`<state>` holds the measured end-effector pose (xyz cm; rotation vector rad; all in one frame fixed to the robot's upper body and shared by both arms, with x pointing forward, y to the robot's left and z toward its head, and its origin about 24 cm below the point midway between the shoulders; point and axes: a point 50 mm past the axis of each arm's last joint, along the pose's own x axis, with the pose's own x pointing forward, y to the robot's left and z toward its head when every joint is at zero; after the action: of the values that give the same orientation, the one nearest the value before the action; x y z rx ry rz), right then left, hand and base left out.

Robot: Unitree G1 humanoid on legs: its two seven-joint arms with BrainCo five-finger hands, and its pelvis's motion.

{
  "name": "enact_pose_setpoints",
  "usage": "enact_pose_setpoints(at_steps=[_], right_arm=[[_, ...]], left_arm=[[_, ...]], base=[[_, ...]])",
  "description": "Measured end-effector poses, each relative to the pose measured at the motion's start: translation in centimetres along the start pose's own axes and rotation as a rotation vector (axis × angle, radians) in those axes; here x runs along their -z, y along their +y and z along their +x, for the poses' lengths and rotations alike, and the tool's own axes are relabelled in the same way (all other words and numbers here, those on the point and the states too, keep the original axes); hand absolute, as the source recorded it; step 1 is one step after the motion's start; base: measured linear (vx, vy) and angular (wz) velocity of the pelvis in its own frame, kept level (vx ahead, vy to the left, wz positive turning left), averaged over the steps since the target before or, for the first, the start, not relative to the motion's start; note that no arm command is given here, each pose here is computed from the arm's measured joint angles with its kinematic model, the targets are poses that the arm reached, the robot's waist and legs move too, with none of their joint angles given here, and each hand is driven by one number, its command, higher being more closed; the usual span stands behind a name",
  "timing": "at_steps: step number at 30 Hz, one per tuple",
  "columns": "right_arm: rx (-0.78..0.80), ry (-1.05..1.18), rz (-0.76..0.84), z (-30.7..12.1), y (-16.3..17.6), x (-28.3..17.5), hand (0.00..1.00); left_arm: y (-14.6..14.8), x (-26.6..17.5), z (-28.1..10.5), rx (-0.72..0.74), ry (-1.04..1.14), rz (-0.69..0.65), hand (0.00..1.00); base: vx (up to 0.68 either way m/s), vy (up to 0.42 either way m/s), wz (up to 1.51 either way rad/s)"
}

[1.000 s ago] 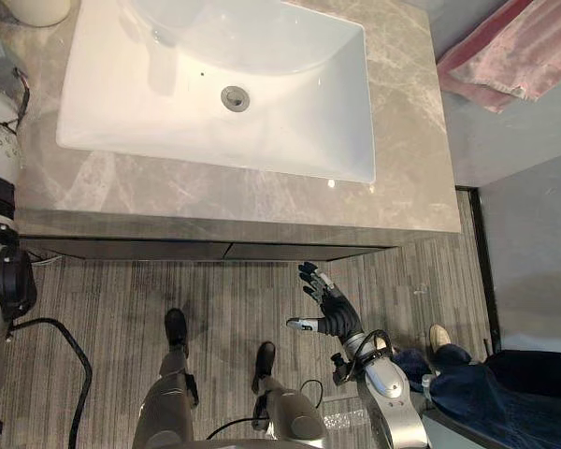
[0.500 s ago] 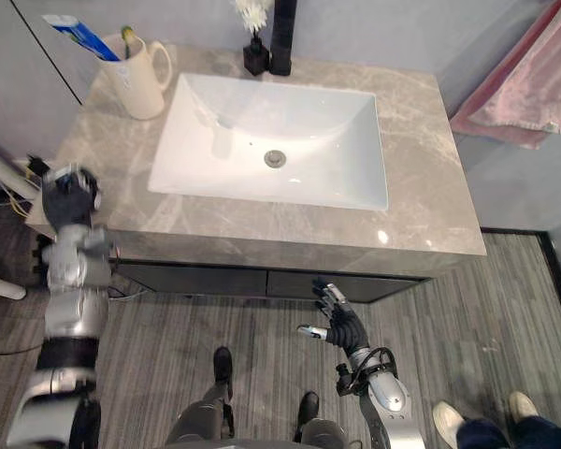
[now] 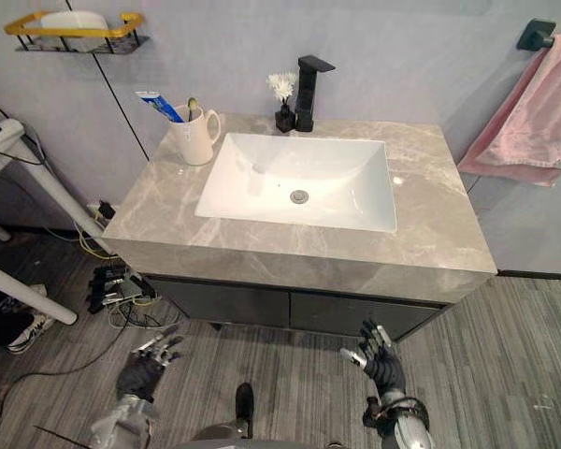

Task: Organize washtable

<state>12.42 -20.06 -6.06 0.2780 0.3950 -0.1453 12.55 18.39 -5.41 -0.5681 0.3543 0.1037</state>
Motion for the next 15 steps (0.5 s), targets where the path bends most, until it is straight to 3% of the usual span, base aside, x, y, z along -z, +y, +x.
enact_pose_setpoints(at_steps=[6,11,15], right_arm=[[-0.004,0.071,0.014,-0.2,0.3,1.7,0.00],[-0.020,0.070,-0.021,0.2,0.8,1.5,0.00],[-0.021,0.036,-0.025,1.9,1.8,0.7,0.00]], left_arm=[[-2.7,3.3,0.7,0.132,0.155,0.050,0.00],[-3.0,3.0,1.4,0.135,0.149,0.090,0.00],[-4.1,2.3,2.7,0.169,0.122,0.175,0.00]], base=[[0.01,-0.007,-0.02],[0.03,-0.011,-0.11],[0.05,-0.010,-0.76]])
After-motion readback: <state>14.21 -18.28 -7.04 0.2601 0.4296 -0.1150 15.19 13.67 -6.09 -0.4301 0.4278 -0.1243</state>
